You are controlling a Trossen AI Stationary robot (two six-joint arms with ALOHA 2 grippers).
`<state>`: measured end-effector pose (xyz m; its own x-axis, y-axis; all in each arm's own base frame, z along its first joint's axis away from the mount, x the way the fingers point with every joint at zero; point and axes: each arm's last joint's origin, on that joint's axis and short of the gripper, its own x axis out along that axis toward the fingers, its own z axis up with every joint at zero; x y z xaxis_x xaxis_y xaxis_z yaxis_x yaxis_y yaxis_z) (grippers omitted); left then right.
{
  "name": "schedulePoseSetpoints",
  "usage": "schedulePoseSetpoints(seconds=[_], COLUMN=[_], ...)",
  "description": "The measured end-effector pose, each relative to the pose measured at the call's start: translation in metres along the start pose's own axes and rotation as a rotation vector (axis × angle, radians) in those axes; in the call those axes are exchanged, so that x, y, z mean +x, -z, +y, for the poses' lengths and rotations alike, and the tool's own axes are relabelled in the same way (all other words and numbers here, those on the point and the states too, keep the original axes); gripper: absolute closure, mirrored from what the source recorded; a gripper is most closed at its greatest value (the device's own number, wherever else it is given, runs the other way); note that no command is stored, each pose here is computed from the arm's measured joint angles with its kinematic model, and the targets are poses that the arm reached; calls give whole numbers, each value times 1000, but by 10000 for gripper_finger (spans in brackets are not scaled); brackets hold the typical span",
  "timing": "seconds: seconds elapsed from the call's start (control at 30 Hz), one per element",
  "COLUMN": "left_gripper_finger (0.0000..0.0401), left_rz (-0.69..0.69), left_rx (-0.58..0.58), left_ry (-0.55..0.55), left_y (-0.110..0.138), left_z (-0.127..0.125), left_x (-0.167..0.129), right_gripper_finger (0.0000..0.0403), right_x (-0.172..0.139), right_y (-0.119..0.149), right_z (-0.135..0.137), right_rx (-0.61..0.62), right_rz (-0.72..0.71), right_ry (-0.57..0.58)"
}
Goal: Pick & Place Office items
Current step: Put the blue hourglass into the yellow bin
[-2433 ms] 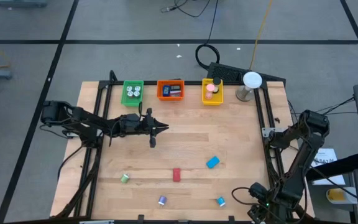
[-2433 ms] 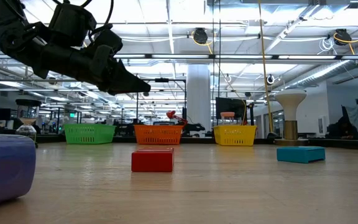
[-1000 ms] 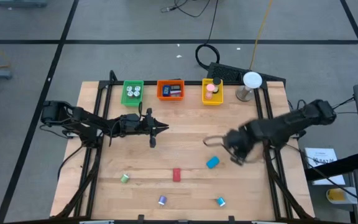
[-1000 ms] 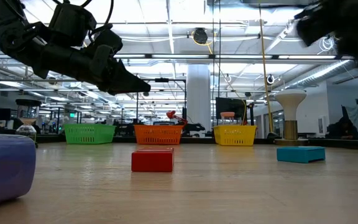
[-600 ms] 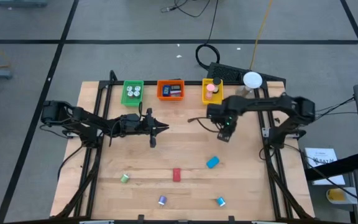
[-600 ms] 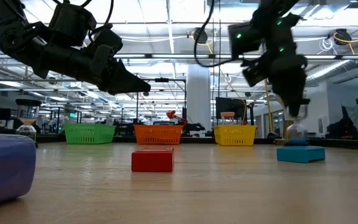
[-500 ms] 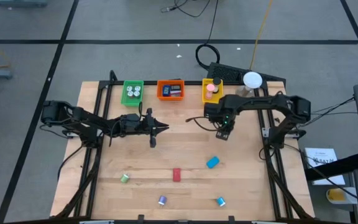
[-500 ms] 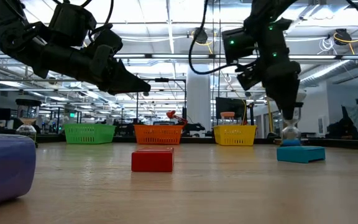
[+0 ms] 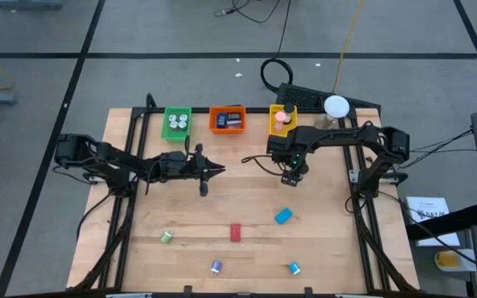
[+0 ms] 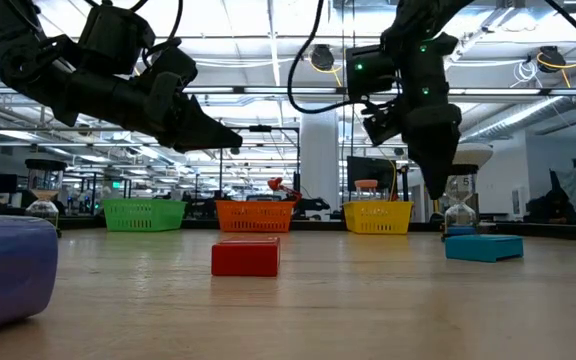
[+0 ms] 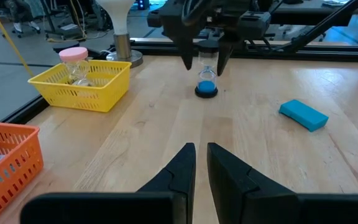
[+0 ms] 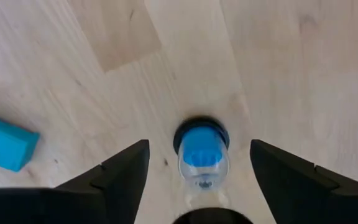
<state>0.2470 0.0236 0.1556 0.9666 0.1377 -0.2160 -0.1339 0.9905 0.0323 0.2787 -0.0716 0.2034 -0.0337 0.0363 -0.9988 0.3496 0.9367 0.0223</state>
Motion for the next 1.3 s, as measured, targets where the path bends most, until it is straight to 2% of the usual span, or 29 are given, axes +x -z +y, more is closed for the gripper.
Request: schedulePoseSetpoints(seconds=[0.1,0.2,0.3,0.43,0.57,0.67,0.73,0.83,0.9,0.97,1.03,1.3], left_gripper_finger=[352,352,352,352,352,352,352,352,352,352,352,352], left_rz=[0,0,0,1,1,0,0,0,1,0,0,1], left_rx=[0,0,0,0,0,0,0,0,0,0,0,0], left_ry=[0,0,1,0,0,0,0,1,0,1,0,0], left_y=[0,0,0,0,0,0,0,0,0,0,0,0], left_z=[0,0,0,0,0,0,0,0,0,0,0,0], left_x=[0,0,0,0,0,0,0,0,0,0,0,0], right_gripper_finger=[128,141,172,237,309,354,382,398,385,357,317,133], right_x=[-4,-17,-35,-51,-49,-42,-37,-34,-34,-34,-33,-12], right_y=[-1,-1,9,44,82,98,109,126,135,140,141,127], right_z=[-2,-4,0,7,11,12,12,8,6,7,10,18], right_rx=[-7,-3,2,80,172,189,189,291,356,369,369,394], right_rz=[3,-40,-114,-262,-429,-597,-608,-619,-628,-628,-626,-610], right_ry=[4,71,176,271,246,174,97,93,113,98,62,52])
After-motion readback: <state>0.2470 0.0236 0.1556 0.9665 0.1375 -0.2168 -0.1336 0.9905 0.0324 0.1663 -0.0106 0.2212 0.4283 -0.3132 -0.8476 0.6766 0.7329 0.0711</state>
